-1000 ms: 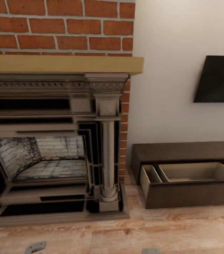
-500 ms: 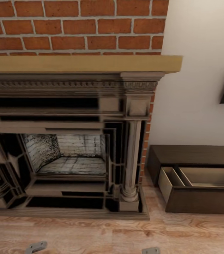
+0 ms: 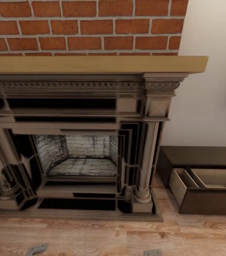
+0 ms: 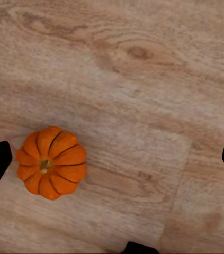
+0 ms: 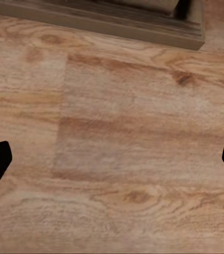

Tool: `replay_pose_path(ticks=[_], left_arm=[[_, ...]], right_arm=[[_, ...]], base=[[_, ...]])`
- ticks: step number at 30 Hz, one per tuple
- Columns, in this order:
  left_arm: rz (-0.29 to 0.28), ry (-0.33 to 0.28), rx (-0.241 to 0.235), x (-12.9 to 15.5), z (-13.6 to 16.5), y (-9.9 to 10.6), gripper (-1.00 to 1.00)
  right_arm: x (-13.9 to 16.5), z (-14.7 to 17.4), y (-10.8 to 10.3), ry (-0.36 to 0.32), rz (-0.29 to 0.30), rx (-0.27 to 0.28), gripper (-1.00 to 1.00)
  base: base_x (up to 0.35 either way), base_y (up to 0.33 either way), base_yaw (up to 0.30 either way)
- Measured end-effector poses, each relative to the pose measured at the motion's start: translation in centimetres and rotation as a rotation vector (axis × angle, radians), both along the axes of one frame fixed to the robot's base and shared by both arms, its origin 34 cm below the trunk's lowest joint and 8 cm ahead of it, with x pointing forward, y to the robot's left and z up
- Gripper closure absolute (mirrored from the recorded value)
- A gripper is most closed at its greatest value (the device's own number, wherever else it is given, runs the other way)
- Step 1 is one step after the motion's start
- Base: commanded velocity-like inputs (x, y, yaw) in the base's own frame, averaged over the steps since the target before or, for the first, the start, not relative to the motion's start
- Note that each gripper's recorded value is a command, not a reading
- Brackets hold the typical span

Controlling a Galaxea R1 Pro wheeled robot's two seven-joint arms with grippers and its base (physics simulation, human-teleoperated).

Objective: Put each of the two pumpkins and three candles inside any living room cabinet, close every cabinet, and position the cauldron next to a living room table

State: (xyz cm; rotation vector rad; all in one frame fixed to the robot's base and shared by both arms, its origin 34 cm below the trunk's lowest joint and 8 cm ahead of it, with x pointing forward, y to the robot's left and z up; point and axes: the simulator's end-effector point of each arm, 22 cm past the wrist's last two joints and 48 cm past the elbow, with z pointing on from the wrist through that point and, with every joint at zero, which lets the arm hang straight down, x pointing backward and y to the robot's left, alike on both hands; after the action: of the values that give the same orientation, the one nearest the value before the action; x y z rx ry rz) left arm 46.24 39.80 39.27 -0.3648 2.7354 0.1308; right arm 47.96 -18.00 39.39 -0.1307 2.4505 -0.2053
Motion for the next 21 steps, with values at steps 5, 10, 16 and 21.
replay_pose_path(ticks=[5, 10, 16, 21], left_arm=[[-0.002, 0.004, 0.001, -0.1, 0.0, 0.0, -1.0], [0.0, 0.018, -0.002, -0.2, 0.0, 0.2, -1.0], [0.013, 0.109, -0.026, -1.2, 0.3, 0.1, -1.0], [0.017, 0.151, -0.04, -1.7, 0.4, -0.2, -1.0]], right_arm=[[0.0, 0.0, 0.0, 0.0, -0.001, 0.0, -1.0], [0.0, 0.0, 0.0, 0.0, -0.001, 0.0, -1.0], [0.0, 0.0, 0.0, 0.0, -0.002, 0.0, -1.0], [0.0, 0.0, 0.0, 0.0, -0.002, 0.0, -1.0]], base=[[0.024, 0.318, 0.0], [0.105, 0.303, 0.0], [0.094, 0.257, 0.0], [0.023, 0.076, 0.0]])
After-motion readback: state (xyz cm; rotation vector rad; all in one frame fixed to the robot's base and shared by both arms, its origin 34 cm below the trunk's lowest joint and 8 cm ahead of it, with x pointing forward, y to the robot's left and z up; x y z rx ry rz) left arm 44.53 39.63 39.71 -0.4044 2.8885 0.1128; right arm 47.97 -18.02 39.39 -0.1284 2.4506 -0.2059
